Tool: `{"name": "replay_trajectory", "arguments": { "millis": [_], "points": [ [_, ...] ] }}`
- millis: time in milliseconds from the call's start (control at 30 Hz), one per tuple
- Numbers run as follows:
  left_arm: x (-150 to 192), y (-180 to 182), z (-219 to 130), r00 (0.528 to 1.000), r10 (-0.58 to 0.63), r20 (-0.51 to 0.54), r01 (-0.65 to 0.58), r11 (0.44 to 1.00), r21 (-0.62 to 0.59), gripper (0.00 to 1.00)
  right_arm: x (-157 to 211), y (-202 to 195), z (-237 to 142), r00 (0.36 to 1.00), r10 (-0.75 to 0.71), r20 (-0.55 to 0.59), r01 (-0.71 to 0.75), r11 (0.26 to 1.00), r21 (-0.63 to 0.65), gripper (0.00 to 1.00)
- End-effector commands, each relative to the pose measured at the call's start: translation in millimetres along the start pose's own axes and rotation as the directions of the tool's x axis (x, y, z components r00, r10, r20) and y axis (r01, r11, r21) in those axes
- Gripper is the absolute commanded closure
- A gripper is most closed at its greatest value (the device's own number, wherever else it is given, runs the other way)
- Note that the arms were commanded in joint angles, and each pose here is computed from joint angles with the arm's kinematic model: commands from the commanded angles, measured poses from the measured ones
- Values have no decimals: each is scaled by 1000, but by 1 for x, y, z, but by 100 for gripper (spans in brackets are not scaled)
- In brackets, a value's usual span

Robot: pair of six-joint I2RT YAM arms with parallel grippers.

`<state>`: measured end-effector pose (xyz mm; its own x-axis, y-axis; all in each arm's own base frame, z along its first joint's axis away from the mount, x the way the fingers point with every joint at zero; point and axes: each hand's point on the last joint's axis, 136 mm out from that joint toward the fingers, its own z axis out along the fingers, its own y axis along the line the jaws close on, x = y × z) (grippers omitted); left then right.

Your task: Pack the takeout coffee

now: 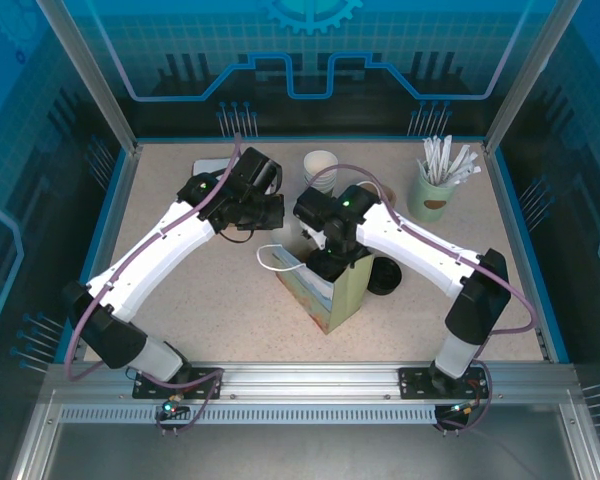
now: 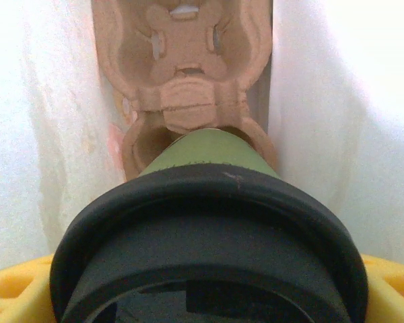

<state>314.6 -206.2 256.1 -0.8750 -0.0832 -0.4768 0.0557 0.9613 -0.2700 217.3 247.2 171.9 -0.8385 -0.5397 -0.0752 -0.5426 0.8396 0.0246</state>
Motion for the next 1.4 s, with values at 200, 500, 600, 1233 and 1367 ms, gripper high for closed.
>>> {"name": "replay_trajectory", "arguments": {
  "millis": [200,500,600,1233,1367],
  "points": [
    [2,-1,1,1000,20,-20,-20,1000,-4,91,-24,1,-3,999,41,31,-40,999,-32,24],
    [2,0,0,1000,15,-16,-15,1000,-6,91,-27,-7,16,999,48,4,-48,999,14,25],
    [1,0,0,1000,15,-14,-15,1000,-9,91,-25,-10,21,999,48,-1,-48,998,31,25],
    [-1,15,2,1000,-10,-6,10,998,-69,91,12,-15,6,998,68,0,-68,997,24,25],
    [-2,15,3,1000,-10,-8,10,997,-73,91,15,-14,8,998,63,-12,-63,998,25,25]
  ]
}}
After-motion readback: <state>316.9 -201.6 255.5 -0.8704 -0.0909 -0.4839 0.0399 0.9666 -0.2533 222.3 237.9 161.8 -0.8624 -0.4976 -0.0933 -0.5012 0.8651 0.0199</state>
